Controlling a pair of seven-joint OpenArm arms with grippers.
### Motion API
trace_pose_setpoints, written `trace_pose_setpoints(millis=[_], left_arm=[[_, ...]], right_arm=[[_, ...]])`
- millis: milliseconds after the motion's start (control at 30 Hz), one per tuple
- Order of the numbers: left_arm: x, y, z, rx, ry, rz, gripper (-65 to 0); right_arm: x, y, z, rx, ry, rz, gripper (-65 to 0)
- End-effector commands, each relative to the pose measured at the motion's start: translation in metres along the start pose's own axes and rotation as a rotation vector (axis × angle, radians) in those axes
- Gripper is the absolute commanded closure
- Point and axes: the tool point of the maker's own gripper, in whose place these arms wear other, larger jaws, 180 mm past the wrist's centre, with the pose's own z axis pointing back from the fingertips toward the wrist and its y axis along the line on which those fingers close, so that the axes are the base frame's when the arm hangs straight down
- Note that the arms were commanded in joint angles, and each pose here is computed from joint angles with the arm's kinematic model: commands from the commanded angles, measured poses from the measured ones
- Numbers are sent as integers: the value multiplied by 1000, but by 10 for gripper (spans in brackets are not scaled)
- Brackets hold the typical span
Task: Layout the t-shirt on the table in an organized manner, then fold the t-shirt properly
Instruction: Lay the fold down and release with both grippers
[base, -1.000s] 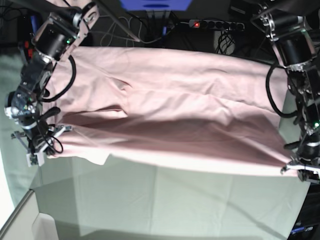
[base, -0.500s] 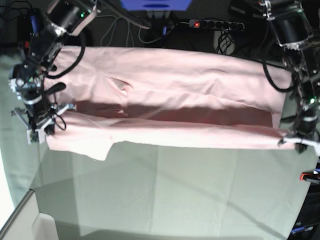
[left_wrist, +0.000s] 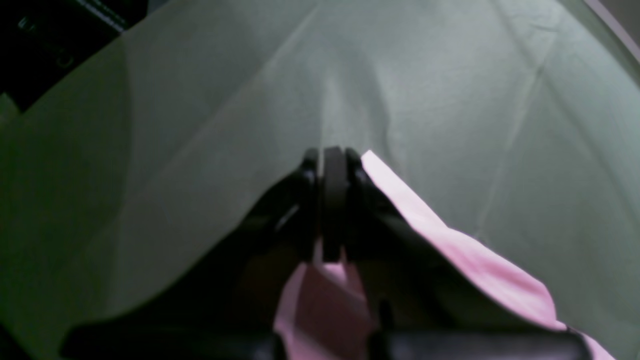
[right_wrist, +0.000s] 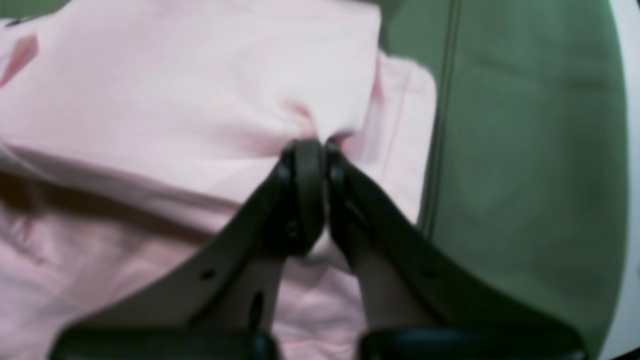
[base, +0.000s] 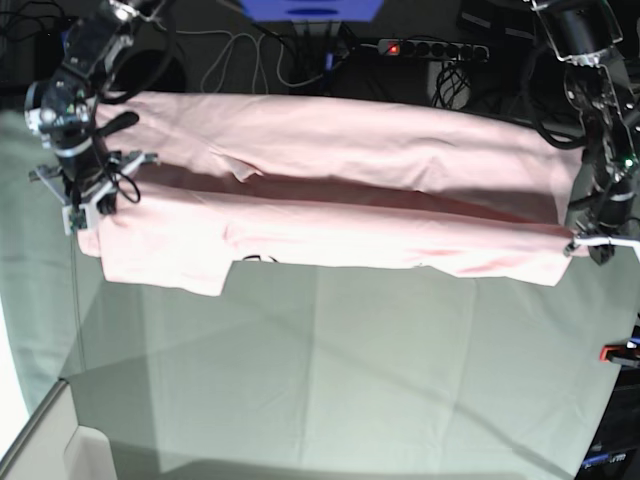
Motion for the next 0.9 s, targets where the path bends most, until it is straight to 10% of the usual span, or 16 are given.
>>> trace_pose_setpoints(millis=[0,867], left_arm=[[9,6,-1,9,-26,-8,0],[-50,39,-2,83,123,21,-4]], right_arm=[[8,-3,5,-2,-47,-14,0],[-40,2,7,50,47,-59,0]])
